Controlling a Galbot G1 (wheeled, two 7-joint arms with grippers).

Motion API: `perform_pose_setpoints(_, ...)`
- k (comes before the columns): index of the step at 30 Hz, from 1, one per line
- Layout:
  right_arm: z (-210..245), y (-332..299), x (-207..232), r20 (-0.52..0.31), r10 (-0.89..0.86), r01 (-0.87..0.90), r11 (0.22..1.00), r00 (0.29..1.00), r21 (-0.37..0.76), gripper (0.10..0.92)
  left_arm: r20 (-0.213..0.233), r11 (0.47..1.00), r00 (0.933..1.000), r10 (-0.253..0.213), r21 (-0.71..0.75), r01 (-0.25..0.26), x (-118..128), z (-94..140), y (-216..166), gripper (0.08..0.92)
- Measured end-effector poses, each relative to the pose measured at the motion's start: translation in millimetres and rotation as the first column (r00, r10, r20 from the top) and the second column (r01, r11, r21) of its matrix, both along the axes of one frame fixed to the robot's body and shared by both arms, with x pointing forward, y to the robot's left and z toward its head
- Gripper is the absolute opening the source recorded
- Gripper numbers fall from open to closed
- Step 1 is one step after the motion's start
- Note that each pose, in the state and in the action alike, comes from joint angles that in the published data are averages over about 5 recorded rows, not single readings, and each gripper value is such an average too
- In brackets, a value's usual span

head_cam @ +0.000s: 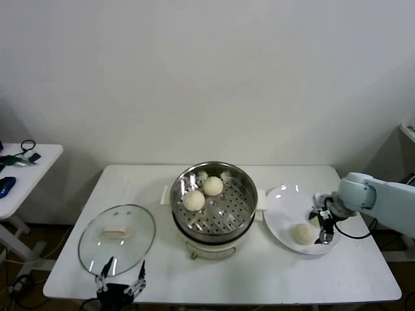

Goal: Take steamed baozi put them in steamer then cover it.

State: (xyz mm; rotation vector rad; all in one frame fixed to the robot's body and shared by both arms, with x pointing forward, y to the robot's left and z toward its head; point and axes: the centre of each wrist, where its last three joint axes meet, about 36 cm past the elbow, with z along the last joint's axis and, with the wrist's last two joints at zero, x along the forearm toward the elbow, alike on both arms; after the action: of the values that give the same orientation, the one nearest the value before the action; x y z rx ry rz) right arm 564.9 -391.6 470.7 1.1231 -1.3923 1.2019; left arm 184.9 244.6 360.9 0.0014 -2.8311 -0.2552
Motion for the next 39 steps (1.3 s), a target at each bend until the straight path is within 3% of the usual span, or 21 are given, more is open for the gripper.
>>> perform_pose_setpoints(11,-17,11,4,0.009,-0.023,0.023,0.999,1.000,0.029,0.814,-0.004,1.000,1.0000,-0.001,0.005,0.001,0,0,0,0.823)
perform_pose_setpoints(25,-7,17,12,-0.010,-0.006,0.007,0.999,1.000,0.043,0.624,0.001,1.000,1.0000,-0.004,0.002,0.004,1,1,-2,0.823)
perform_pose_setpoints(33,68,38,49,0.059,0.170,-0.172,0.984,0.984,0.036,0.619,-0.004,1.000,1.0000,-0.007,0.002,0.007,2,0,-4,0.823)
perform_pose_setpoints(39,174,88,75,0.183,0.431,-0.439,0.899,0.884,0.004,0.619,-0.007,1.000,1.0000,-0.006,0.007,0.006,4,-2,-3,0.823)
